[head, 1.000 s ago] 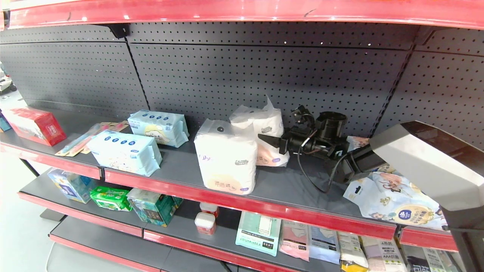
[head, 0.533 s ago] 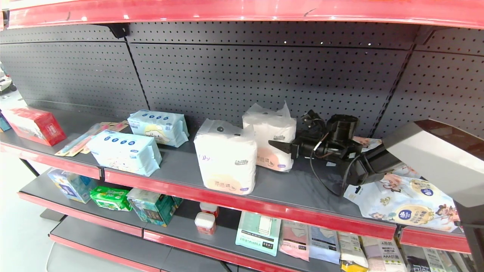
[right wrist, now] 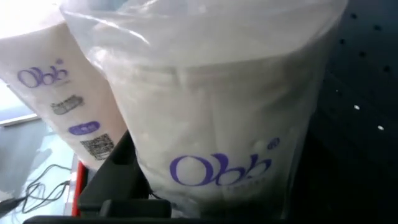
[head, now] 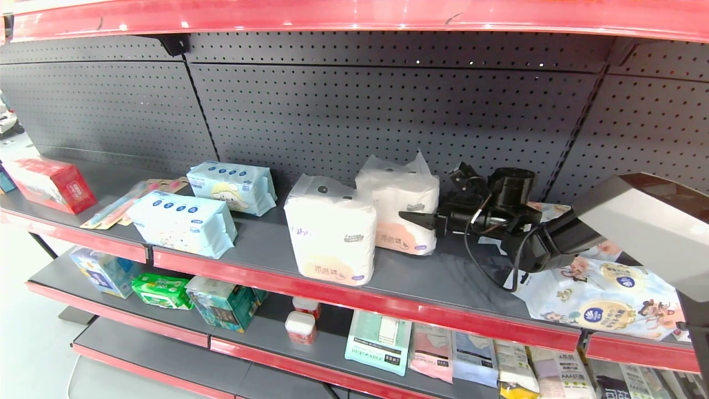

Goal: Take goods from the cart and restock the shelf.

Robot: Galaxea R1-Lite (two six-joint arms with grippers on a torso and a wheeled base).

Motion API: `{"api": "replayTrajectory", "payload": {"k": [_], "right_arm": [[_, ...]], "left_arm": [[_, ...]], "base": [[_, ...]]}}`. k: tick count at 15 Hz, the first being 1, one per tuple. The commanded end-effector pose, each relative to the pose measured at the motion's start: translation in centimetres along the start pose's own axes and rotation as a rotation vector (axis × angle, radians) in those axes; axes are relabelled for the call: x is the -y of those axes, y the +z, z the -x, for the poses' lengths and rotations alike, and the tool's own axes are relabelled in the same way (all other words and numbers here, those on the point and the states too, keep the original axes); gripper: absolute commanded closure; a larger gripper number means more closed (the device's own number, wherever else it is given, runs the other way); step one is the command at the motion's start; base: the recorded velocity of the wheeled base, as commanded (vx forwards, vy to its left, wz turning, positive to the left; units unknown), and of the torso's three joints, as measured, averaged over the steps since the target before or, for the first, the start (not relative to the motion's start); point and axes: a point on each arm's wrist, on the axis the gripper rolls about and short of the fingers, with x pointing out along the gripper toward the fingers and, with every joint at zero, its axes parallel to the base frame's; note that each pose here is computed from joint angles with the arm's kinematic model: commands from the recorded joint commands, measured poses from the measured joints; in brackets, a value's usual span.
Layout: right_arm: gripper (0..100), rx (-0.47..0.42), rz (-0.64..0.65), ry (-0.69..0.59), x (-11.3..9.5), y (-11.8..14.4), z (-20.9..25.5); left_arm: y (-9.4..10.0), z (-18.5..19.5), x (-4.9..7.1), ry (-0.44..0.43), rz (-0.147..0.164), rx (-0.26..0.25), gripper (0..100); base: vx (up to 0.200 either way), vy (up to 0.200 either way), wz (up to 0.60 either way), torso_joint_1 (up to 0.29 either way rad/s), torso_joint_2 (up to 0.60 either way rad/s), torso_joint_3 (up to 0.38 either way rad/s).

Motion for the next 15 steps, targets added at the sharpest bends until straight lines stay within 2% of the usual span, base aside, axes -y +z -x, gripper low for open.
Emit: {"api": "replayTrajectory", "payload": {"k": [1,5,9,15], "right_arm": [[100,0.002,0.005,0.023,-0.5,0.0,-0.6],[100,0.0,0.008,0.058,-1.4,-0.5,-2.1],[100,-0.019,-0.011,-0.036,-1.2,-1.1,-2.5],[100,0.029,0.038,-0.056,-0.2,0.2,-3.3]], "left_arm": [[0.0,0.0,0.0,0.001,0.0,-0.001,0],[0.0,0.0,0.0,0.001,0.0,-0.001,0],[0.0,0.0,0.0,0.001,0.0,-0.001,0],[0.0,0.0,0.0,0.001,0.0,-0.001,0]], "base": [[0.0,0.0,0.0,0.0,0.0,0.0],[0.0,0.0,0.0,0.0,0.0,0.0],[0.0,0.0,0.0,0.0,0.0,0.0],[0.0,0.0,0.0,0.0,0.0,0.0]]}}
